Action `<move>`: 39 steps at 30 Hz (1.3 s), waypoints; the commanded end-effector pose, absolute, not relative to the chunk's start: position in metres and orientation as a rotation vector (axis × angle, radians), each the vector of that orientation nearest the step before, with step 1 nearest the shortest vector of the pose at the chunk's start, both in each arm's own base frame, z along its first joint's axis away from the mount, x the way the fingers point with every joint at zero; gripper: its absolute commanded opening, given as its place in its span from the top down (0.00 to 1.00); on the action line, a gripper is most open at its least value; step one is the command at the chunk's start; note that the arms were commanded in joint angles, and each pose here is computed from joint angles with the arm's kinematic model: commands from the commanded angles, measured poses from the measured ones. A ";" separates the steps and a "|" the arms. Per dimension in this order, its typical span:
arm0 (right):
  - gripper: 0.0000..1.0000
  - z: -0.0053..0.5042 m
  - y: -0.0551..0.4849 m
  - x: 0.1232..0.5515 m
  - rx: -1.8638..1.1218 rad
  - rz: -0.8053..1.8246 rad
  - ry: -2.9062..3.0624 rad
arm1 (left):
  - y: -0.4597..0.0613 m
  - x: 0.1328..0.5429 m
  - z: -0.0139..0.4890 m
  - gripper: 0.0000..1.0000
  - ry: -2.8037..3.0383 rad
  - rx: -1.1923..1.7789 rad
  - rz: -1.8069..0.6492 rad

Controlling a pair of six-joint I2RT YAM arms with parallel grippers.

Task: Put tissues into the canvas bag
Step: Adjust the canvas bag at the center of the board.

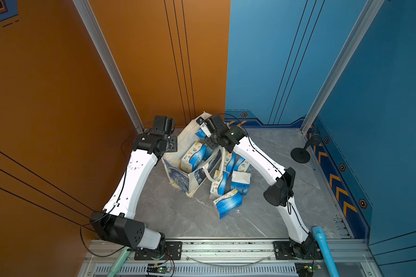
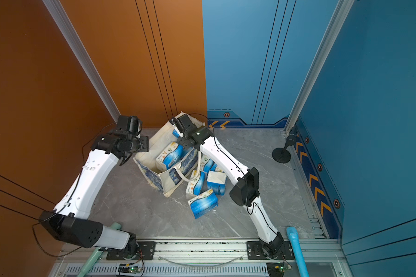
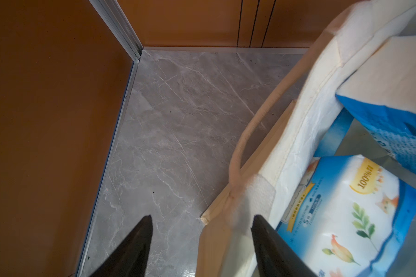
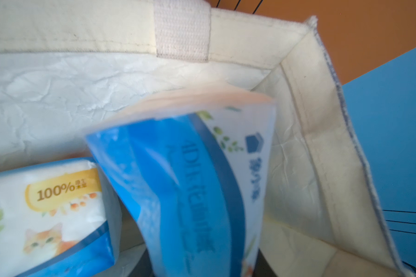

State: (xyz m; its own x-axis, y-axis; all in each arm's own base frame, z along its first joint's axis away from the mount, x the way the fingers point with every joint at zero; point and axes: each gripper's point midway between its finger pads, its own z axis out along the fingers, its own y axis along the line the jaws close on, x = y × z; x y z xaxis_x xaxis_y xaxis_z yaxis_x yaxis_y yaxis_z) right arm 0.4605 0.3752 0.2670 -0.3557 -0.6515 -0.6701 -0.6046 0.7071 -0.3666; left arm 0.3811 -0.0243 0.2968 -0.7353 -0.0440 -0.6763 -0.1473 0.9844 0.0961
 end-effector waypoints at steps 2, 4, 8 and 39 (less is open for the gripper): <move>0.64 0.266 0.367 0.460 -0.966 -0.110 2.080 | -0.038 0.388 0.296 0.30 2.426 -0.086 0.041; 0.64 0.265 0.367 0.460 -0.970 -0.112 2.081 | -0.042 0.392 0.294 0.29 2.434 -0.071 0.010; 0.64 0.261 0.366 0.461 -0.977 -0.121 2.089 | -0.052 0.399 0.288 0.34 2.453 -0.043 -0.064; 0.62 0.245 0.374 0.469 -0.983 -0.106 2.103 | -0.053 0.387 0.339 1.00 2.297 -0.028 -0.120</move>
